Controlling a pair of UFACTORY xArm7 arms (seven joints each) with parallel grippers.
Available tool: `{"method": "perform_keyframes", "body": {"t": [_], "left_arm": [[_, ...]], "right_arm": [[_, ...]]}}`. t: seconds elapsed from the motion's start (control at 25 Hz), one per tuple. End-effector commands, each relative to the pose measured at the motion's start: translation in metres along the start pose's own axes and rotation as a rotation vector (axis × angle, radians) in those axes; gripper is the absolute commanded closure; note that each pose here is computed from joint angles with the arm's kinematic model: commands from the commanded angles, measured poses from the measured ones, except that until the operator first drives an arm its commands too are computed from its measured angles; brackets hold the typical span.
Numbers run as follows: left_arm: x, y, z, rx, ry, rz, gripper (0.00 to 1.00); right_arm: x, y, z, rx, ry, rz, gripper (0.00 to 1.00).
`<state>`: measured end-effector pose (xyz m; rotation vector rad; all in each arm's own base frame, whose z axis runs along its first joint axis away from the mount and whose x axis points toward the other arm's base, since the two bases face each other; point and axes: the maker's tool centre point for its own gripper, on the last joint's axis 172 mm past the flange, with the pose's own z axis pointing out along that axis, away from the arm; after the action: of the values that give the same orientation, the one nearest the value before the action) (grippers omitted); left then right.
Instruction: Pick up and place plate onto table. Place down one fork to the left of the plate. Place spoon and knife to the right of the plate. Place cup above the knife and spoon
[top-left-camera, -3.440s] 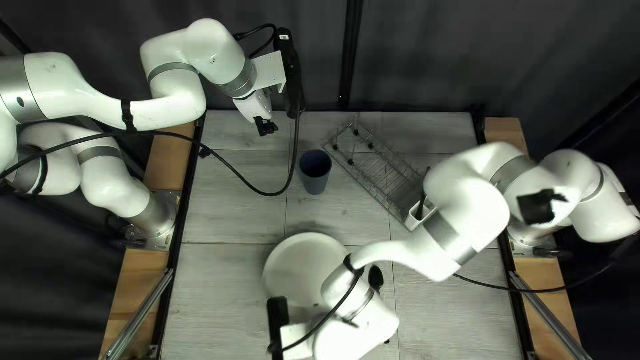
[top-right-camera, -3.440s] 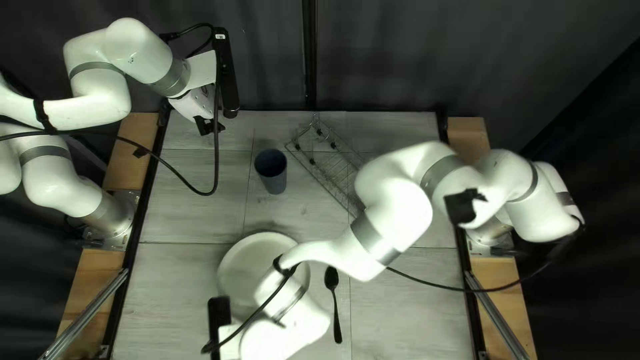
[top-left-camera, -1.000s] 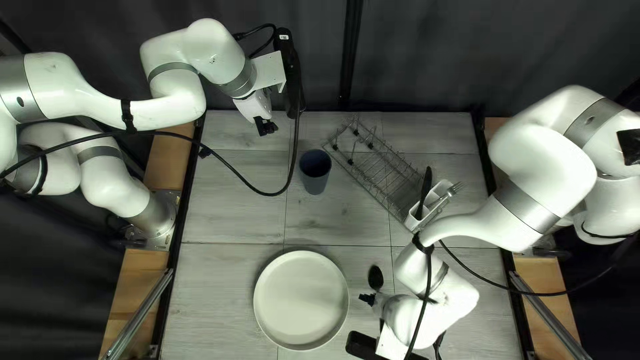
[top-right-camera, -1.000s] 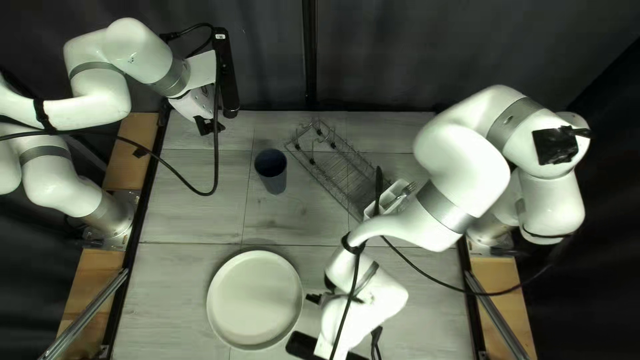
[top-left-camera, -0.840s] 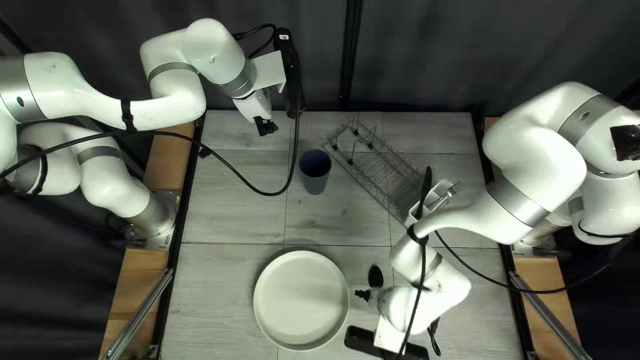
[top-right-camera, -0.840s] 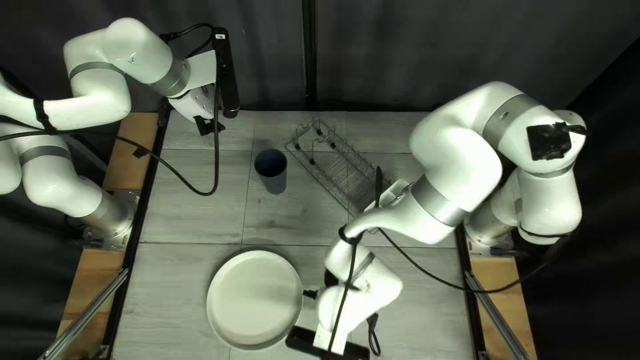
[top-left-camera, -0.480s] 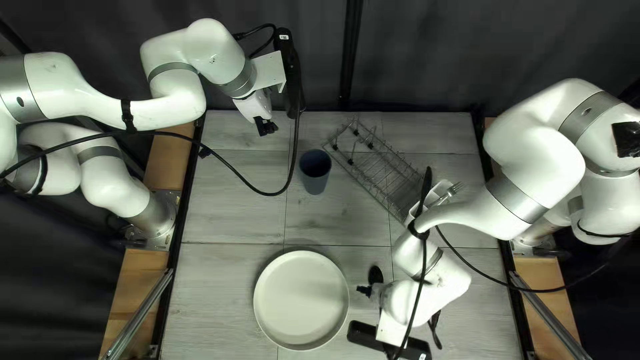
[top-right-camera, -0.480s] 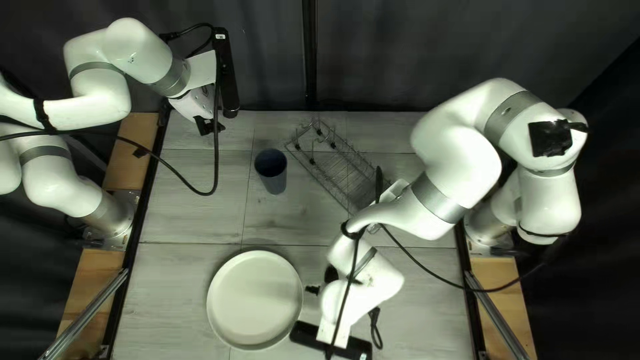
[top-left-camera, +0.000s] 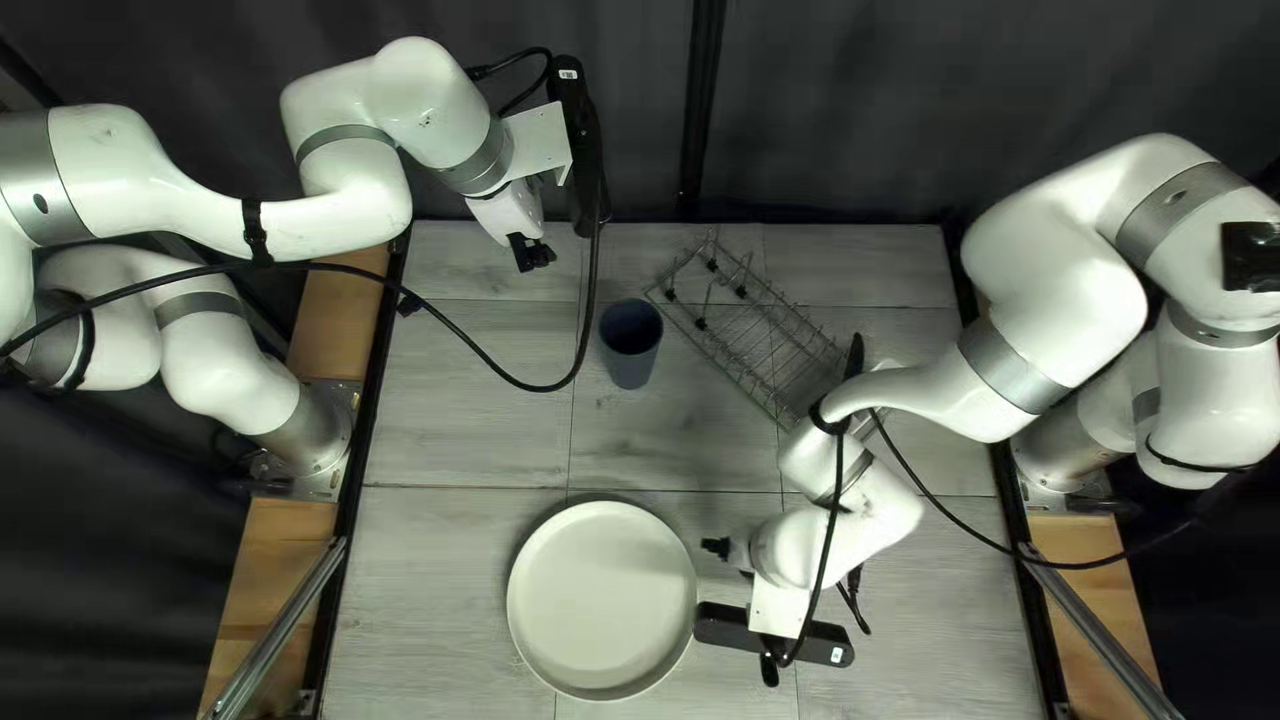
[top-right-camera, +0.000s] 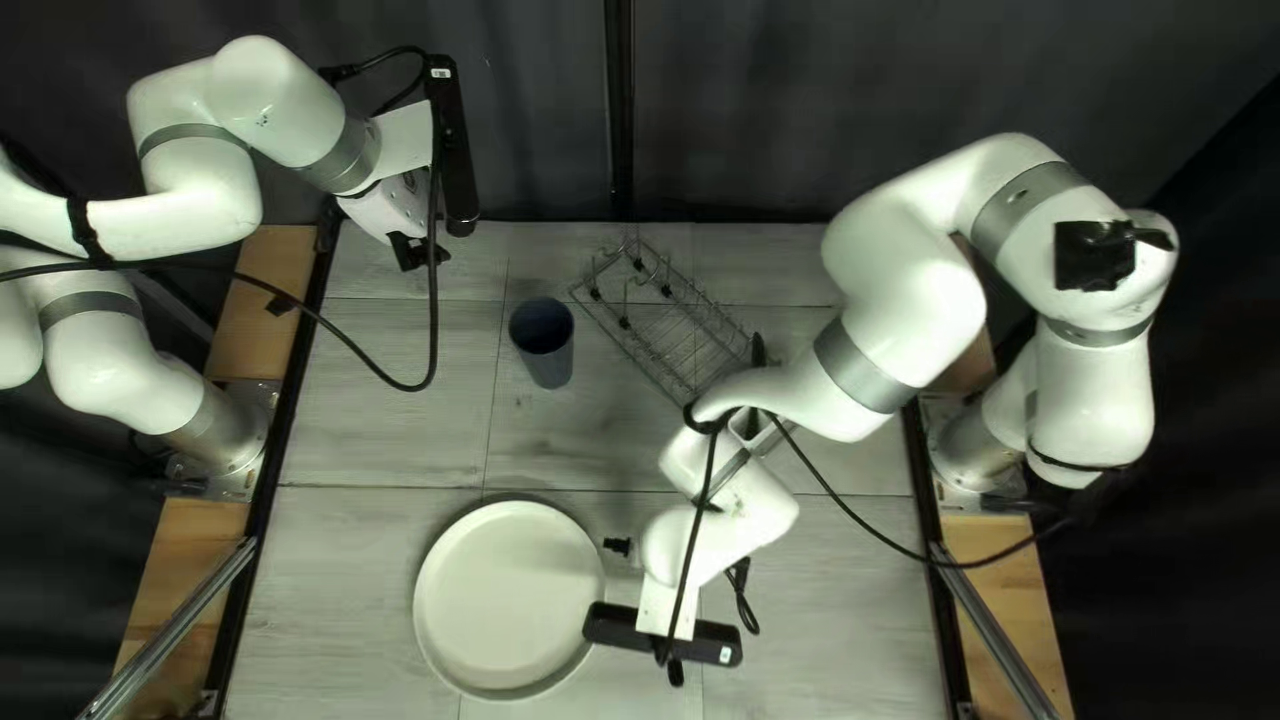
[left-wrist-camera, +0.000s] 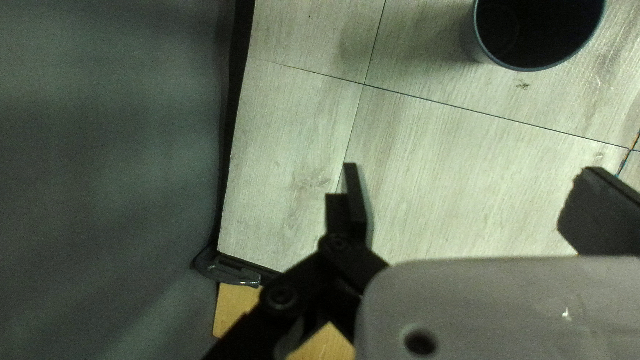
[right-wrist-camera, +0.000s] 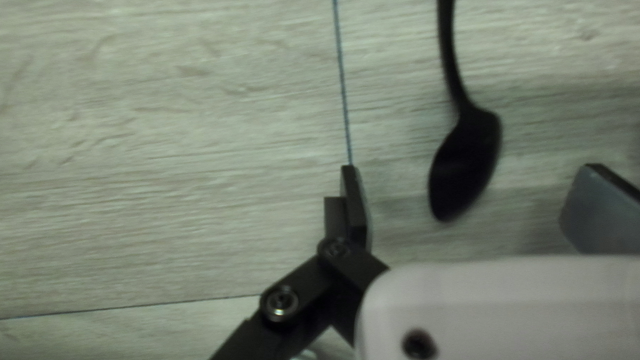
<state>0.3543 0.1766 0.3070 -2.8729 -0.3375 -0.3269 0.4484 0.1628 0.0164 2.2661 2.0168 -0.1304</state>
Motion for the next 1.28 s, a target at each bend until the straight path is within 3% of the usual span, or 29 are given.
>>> {"method": "perform_keyframes", "body": {"t": [0.04, 0.08, 0.12, 0.16, 0.2, 0.4, 0.68, 0.84, 1.0, 1.04, 1.08, 1.28], "left_arm": [[0.0, 0.0, 0.0, 0.0, 0.0, 0.0, 0.0], [0.0, 0.0, 0.0, 0.0, 0.0, 0.0, 0.0], [0.0, 0.0, 0.0, 0.0, 0.0, 0.0, 0.0], [0.0, 0.0, 0.0, 0.0, 0.0, 0.0, 0.0], [0.0, 0.0, 0.0, 0.0, 0.0, 0.0, 0.0], [0.0, 0.0, 0.0, 0.0, 0.0, 0.0, 0.0], [0.0, 0.0, 0.0, 0.0, 0.0, 0.0, 0.0], [0.0, 0.0, 0.0, 0.0, 0.0, 0.0, 0.0], [0.0, 0.0, 0.0, 0.0, 0.0, 0.0, 0.0], [0.0, 0.0, 0.0, 0.0, 0.0, 0.0, 0.0], [0.0, 0.0, 0.0, 0.0, 0.0, 0.0, 0.0], [0.0, 0.0, 0.0, 0.0, 0.0, 0.0, 0.0]], "right_arm": [[-0.001, -0.001, 0.003, -0.006, -0.004, -0.009, 0.01], [-0.003, -0.002, 0.004, -0.01, -0.006, -0.009, 0.09], [-0.006, -0.004, 0.004, -0.023, -0.01, -0.011, 0.76], [-0.007, -0.006, 0.004, -0.031, -0.014, -0.015, 0.76], [-0.008, -0.006, 0.004, -0.036, -0.017, -0.017, 1.0], [-0.013, -0.006, 0.001, -0.064, -0.036, -0.033, 1.0], [-0.008, -0.015, -0.06, -0.089, -0.083, -0.035, 1.0], [-0.008, -0.023, -0.092, -0.048, -0.099, 0.008, 1.0], [-0.011, -0.031, -0.091, 0.01, -0.107, 0.06, 1.0], [-0.011, -0.033, -0.088, 0.023, -0.107, 0.072, 0.14], [-0.01, -0.034, -0.085, 0.032, -0.104, 0.085, 0.0], [0.002, -0.043, -0.071, 0.068, -0.101, 0.146, 0.0]]}}
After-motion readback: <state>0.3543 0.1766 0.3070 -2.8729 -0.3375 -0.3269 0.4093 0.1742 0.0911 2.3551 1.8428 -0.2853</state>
